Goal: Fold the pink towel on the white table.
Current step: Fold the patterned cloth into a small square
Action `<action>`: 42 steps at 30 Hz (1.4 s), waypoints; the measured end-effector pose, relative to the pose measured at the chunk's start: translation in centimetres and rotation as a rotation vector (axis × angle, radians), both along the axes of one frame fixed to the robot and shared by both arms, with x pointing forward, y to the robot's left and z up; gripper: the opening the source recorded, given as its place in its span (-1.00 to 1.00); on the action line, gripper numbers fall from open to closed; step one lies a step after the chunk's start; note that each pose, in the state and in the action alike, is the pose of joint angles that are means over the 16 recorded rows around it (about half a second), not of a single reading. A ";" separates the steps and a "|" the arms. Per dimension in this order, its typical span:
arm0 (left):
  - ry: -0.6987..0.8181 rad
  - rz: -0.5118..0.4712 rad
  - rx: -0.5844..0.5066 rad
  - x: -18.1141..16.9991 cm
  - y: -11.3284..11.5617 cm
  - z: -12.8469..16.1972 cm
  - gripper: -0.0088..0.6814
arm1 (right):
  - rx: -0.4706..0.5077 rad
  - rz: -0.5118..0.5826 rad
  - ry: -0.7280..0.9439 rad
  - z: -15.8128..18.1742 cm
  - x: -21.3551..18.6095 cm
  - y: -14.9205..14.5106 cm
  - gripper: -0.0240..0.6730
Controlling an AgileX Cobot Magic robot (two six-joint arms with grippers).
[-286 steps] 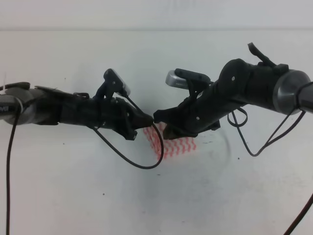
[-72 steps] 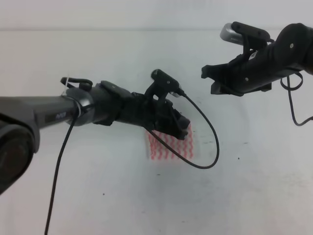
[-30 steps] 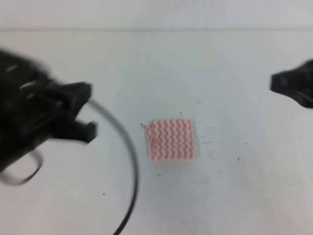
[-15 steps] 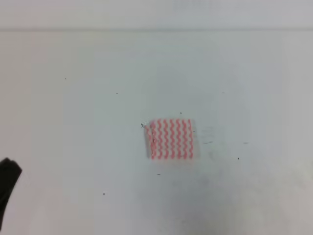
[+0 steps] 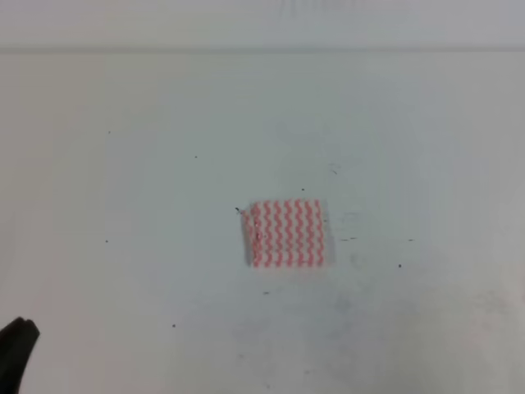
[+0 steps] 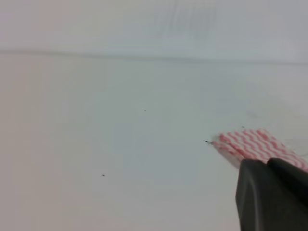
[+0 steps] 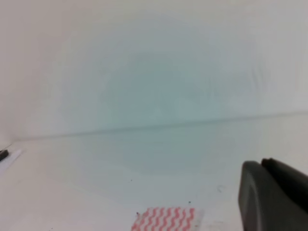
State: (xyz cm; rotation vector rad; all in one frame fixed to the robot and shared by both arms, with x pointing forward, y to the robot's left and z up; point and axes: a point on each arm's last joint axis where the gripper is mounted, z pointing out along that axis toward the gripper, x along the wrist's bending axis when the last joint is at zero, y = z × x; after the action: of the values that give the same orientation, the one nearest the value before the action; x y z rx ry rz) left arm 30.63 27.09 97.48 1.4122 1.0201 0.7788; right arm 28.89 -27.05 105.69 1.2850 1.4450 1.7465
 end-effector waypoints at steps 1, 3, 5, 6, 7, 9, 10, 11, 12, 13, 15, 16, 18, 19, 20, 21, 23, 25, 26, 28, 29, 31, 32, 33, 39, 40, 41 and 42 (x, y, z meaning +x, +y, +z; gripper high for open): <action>0.004 0.012 0.003 0.0 0.1 -0.2 -0.99 | 0.002 -0.009 -0.015 -0.4 0.0 -0.1 -0.98; 0.009 0.035 0.010 0.1 0.3 -0.5 -0.99 | 0.003 -0.025 -0.034 -1.3 0.1 -0.2 -0.98; 0.010 0.051 0.012 0.1 0.4 -0.7 -0.99 | -0.003 -0.038 -0.040 -2.3 0.3 -0.3 -0.98; 0.011 0.056 0.013 0.2 0.5 -0.7 -0.99 | -0.007 -0.042 -0.039 -2.7 0.4 -0.3 -0.98; 0.011 0.060 0.013 0.2 0.5 -0.7 -0.99 | -0.011 -0.044 -0.031 -3.2 0.5 -0.3 -0.98; 0.012 0.066 0.014 0.2 0.6 -0.8 -0.99 | -0.019 -0.049 -0.017 -4.1 0.6 -0.3 -0.98; 0.012 0.066 0.014 0.2 0.6 -0.8 -0.99 | -0.022 -0.051 -0.011 -4.5 0.7 -0.3 -0.98; 0.013 0.067 0.016 0.2 0.6 -0.8 -0.99 | -0.024 -0.054 -0.006 -4.9 0.7 -0.3 -0.98; 0.013 0.068 0.015 0.2 0.6 -0.8 -0.99 | -0.027 -0.056 0.000 -5.2 0.8 -0.3 -0.98; 0.013 0.068 0.015 0.2 0.6 -0.8 -0.99 | -0.029 -0.058 0.006 -5.6 0.8 -0.3 -0.98; 0.014 0.069 0.014 0.2 0.6 -0.8 -0.99 | -0.033 -0.061 0.016 -6.2 0.9 -0.3 -0.98; 0.014 0.069 0.014 0.2 0.6 -0.8 -0.99 | -0.035 -0.063 0.020 -6.4 0.9 -0.3 -0.98; 0.013 0.069 0.014 0.2 0.6 -0.8 -0.99 | -0.037 -0.066 0.026 -6.9 1.0 -0.3 -0.98; 0.012 0.070 0.014 0.2 0.6 -0.8 -0.99 | -0.037 -0.068 0.027 -7.0 1.0 -0.3 -0.98; 0.014 0.071 0.016 0.2 0.6 -0.9 -0.99 | -0.036 -0.070 0.027 -7.2 1.0 -0.3 -0.98; 0.014 0.072 0.016 0.2 0.6 -0.9 -0.99 | -0.035 -0.072 0.025 -7.3 1.0 -0.3 -0.98; 0.013 0.073 0.016 0.2 0.6 -0.9 -0.99 | -0.035 -0.077 0.020 -7.4 1.0 -0.4 -0.98; 0.012 0.074 0.015 0.2 0.7 -0.9 -0.99 | -0.038 -0.080 0.013 -7.4 1.0 -0.4 -0.98; 0.011 0.075 0.015 0.2 0.7 -0.9 -0.99 | -0.042 -0.082 0.009 -7.5 1.0 -0.4 -0.98; 0.011 0.076 0.015 0.2 0.7 -0.8 -0.99 | -0.049 -0.084 0.001 -7.5 1.0 -0.4 -0.98; 0.010 0.076 0.013 0.2 0.7 -0.8 -0.99 | -0.052 -0.085 -0.004 -7.5 1.0 -0.4 -0.98; 0.010 0.077 0.012 0.2 0.7 -0.8 -0.99 | -0.064 -0.097 -0.011 -7.6 1.1 -0.5 -0.98; 0.009 0.077 0.011 0.2 0.7 -0.8 -0.99 | -0.069 -0.107 -0.016 -7.6 1.1 -0.6 -0.98; 0.010 0.077 0.011 0.2 0.7 -0.8 -0.99 | -0.076 -0.122 -0.018 -7.7 1.1 -0.7 -0.98; 0.007 0.077 0.005 0.2 0.7 -0.6 -0.99 | -0.132 -0.220 -0.031 -8.1 1.1 -1.4 -0.98; 0.006 0.076 0.003 0.2 0.7 -0.6 -0.99 | -0.143 -0.237 -0.032 -8.2 1.0 -1.5 -0.98; 0.007 0.077 0.004 0.2 0.7 -0.6 -0.99 | -0.149 -0.253 -0.033 -8.2 1.0 -1.6 -0.98; 0.005 0.076 0.002 0.2 0.7 -0.5 -0.99 | -0.156 -0.268 -0.031 -8.2 0.9 -1.7 -0.98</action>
State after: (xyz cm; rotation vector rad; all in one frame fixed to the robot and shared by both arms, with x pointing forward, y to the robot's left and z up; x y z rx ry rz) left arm 30.84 27.76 96.93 1.3842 1.0827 0.8321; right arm 29.81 -28.72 97.46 1.2955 1.2966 1.4441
